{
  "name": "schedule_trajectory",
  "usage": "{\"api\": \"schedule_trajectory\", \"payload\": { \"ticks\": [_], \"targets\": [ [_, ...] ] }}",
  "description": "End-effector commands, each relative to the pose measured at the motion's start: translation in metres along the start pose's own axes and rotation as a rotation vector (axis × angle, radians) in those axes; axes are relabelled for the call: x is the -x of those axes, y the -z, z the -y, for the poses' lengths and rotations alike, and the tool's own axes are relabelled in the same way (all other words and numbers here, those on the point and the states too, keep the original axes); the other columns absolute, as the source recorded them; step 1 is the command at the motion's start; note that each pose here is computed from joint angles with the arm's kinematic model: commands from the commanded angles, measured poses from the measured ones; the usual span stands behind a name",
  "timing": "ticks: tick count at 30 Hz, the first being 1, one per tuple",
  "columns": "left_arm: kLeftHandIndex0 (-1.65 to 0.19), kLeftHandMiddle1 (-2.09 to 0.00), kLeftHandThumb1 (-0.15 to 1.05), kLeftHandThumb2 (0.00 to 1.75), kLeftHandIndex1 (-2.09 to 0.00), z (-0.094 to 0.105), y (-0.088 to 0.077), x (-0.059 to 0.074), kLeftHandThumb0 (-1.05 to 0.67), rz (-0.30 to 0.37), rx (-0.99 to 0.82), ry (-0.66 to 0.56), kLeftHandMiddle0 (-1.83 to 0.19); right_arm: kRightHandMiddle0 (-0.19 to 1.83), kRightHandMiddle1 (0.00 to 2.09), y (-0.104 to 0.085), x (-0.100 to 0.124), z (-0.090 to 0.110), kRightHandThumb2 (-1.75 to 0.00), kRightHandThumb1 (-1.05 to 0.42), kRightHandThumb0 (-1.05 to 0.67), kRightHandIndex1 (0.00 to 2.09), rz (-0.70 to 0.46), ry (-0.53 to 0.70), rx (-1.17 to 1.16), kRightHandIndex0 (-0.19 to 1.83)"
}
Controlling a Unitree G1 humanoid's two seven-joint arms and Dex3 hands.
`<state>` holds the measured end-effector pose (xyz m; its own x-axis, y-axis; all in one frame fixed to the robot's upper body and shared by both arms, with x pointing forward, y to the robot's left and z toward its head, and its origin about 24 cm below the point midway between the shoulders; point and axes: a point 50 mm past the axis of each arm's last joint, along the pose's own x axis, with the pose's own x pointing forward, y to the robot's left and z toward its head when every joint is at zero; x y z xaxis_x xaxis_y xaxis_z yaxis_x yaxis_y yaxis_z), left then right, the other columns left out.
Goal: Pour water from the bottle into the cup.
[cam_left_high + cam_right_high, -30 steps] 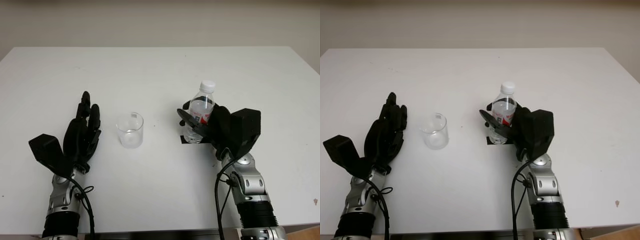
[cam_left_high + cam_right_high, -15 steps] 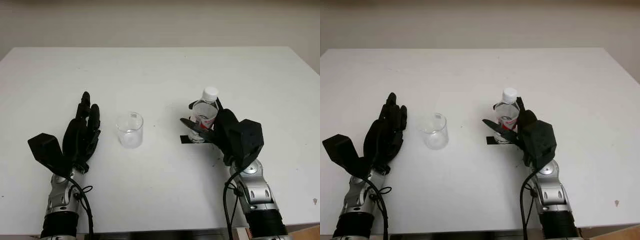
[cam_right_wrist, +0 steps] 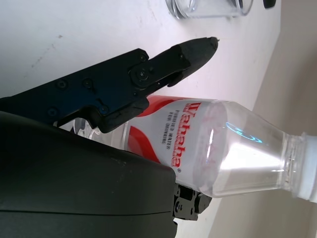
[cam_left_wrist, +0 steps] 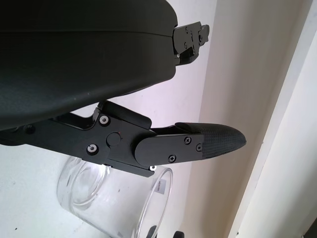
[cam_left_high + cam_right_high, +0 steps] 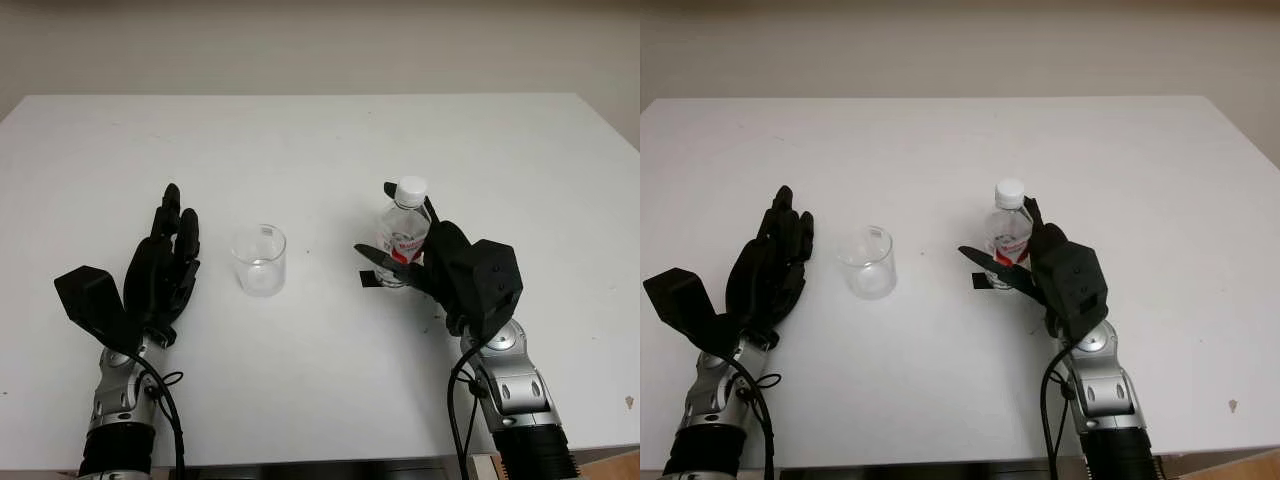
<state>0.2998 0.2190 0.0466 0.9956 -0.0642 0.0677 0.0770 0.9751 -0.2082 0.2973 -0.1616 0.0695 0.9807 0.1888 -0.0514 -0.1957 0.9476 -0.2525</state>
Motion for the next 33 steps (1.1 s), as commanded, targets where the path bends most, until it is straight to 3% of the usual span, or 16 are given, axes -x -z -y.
{"api": "schedule_trajectory", "payload": {
  "ticks": [1, 8, 23, 33],
  "targets": [
    [0.18, -0.05, 1.05, 0.43, -0.04, -0.006, 0.008, 0.006, -0.74, -0.04, 0.005, -0.019, 0.18, -0.19, 0.02, 0.0, 0.002, 0.004, -0.06, -0.91, -0.88, 0.01, 0.013, -0.019, 0.014, -0.19],
    [0.19, -0.05, 1.05, 0.42, -0.04, -0.006, 0.007, 0.005, -0.74, -0.045, 0.006, -0.022, 0.18, -0.19, 0.0, 0.011, 0.002, 0.005, -0.06, -0.92, -1.02, 0.0, 0.008, -0.035, -0.063, -0.19],
    [0.19, -0.05, 1.05, 0.43, -0.03, -0.005, 0.008, 0.005, -0.73, -0.042, 0.009, -0.011, 0.19, -0.19, 0.0, 0.038, 0.007, 0.006, -0.06, -0.96, -1.03, 0.0, -0.021, 0.06, -0.103, -0.19],
    [0.19, -0.05, 1.05, 0.45, -0.03, -0.005, 0.009, 0.007, -0.73, -0.044, -0.004, -0.012, 0.19, -0.19, 0.0, 0.043, 0.014, -0.009, -0.05, -0.94, -0.97, 0.0, 0.005, 0.048, -0.211, -0.19]
  ]
}}
